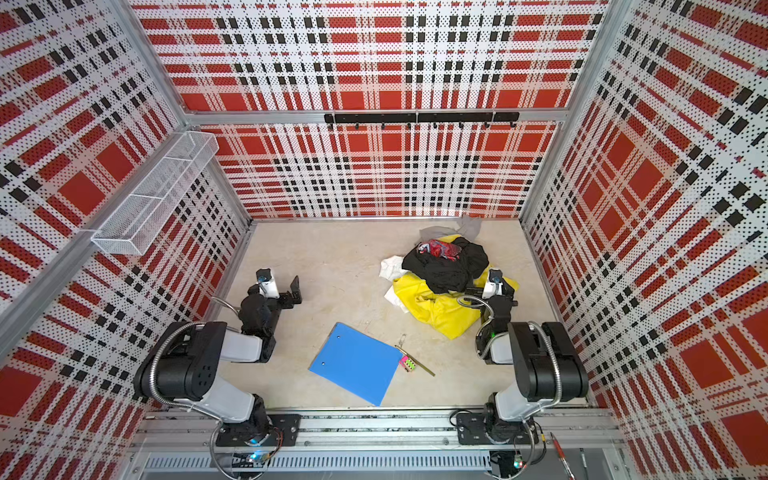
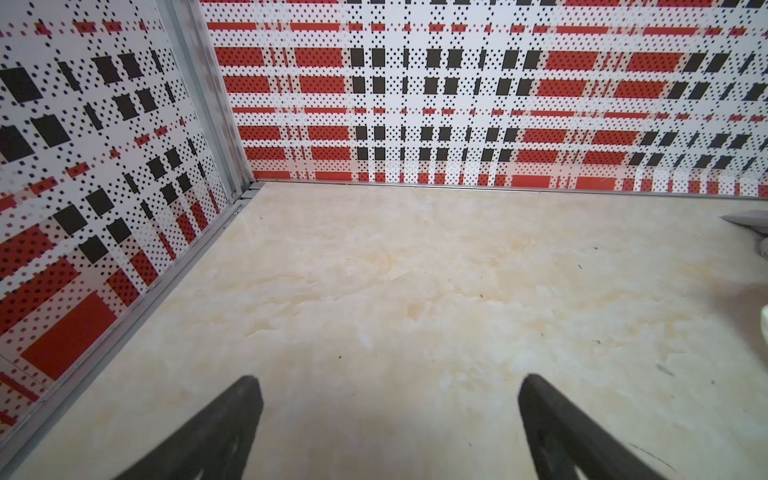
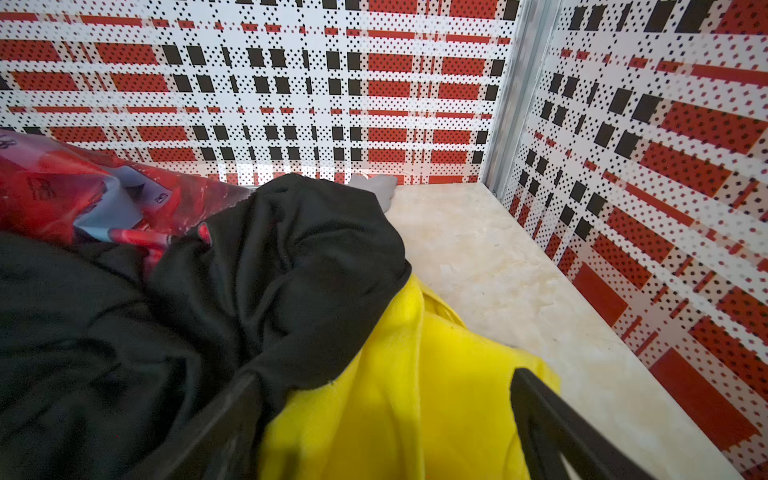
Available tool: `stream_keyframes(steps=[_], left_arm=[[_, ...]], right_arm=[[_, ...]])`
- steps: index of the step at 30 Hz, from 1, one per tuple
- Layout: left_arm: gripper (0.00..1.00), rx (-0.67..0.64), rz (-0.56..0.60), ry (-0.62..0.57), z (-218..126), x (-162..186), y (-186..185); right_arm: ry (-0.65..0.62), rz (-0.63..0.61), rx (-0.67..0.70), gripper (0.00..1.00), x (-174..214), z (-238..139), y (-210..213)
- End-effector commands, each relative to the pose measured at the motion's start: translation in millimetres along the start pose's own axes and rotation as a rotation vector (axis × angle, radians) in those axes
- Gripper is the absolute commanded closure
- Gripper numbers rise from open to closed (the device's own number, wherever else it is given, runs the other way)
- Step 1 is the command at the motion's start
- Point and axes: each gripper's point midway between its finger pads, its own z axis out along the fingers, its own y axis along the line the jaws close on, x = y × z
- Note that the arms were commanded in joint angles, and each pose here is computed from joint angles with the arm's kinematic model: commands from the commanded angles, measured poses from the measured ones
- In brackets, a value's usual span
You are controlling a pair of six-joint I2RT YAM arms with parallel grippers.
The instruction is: Pick out a specific cloth from the pile
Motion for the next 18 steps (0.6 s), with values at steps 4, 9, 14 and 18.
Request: stream_keyframes(steps=[4,9,14,18], left_arm=[[0.01,0.004,-0.002,-0.033,2.1,-10.4,-1.7],[0.01,0.003,-0.002,-0.033,2.0,-10.4,-1.7],[0.01,0.006,-0.001,-0.033,2.1,-10.4,-2.1],[0.01,0.004,-0.002,-0.031,1.9,-9.7,-1.4]], right_arm=[[-0.055,0.017,0.006,0.0,-14.4,0.1,-1.3],[-0.054,0.017,0.006,0.0,-14.1,-0.1,-1.4],[-0.057,0.018,0.007,0.0,-14.8,0.0,-1.6],[-0.054,0.017,0.005,0.0,-13.9,-0.2,-1.0]])
